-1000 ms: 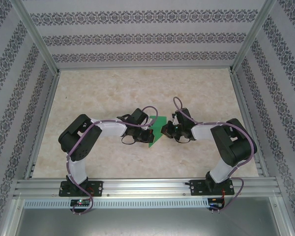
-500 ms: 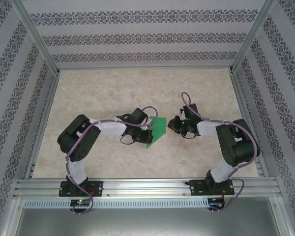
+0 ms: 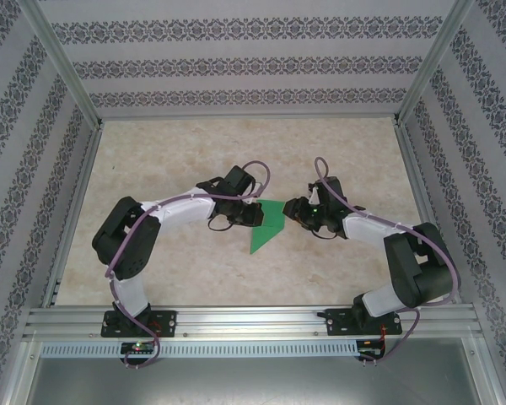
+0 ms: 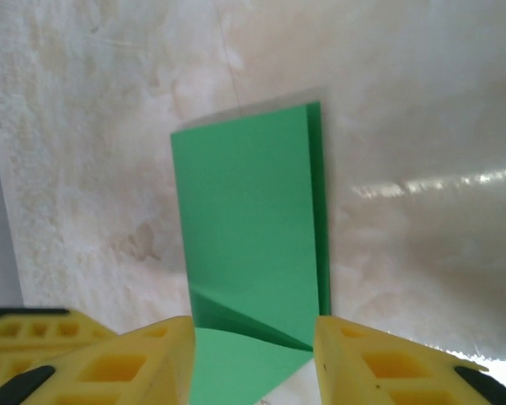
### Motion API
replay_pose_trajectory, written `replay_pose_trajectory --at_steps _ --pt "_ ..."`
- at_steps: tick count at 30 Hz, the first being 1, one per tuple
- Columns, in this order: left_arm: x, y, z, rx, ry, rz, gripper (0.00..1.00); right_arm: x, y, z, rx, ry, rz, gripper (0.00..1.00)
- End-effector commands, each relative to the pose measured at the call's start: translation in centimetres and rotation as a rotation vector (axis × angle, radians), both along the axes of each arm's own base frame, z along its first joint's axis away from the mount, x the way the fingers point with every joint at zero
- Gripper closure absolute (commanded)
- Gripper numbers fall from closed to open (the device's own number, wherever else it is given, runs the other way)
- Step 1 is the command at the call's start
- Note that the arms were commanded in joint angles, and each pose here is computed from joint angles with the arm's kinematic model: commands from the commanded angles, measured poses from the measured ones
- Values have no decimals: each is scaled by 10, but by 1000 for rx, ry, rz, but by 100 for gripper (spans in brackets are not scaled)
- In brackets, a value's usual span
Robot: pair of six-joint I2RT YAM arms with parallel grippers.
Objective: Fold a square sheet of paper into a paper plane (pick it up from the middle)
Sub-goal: Fourth fold the wing at the center of the table.
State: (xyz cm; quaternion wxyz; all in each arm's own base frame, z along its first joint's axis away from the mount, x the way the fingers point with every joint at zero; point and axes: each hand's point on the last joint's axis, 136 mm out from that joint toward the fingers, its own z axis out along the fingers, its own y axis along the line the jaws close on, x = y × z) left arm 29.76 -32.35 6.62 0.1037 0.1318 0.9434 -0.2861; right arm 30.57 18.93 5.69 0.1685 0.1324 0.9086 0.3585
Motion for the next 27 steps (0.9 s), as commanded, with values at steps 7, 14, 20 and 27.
replay_pose_trajectory --at_steps 7,14,20,27 --pt "0 6 -21 19 46 -6 88 -16 19 -10 53 32 44 55" --pt "3 9 -10 16 10 3 85 -17 27 -21 53 54 54 55" --pt "-2 2 17 -51 -34 -35 81 -17 28 -22 45 57 61 54" --pt "-19 -9 5 -68 31 -104 87 -16 23 -24 25 57 39 54"
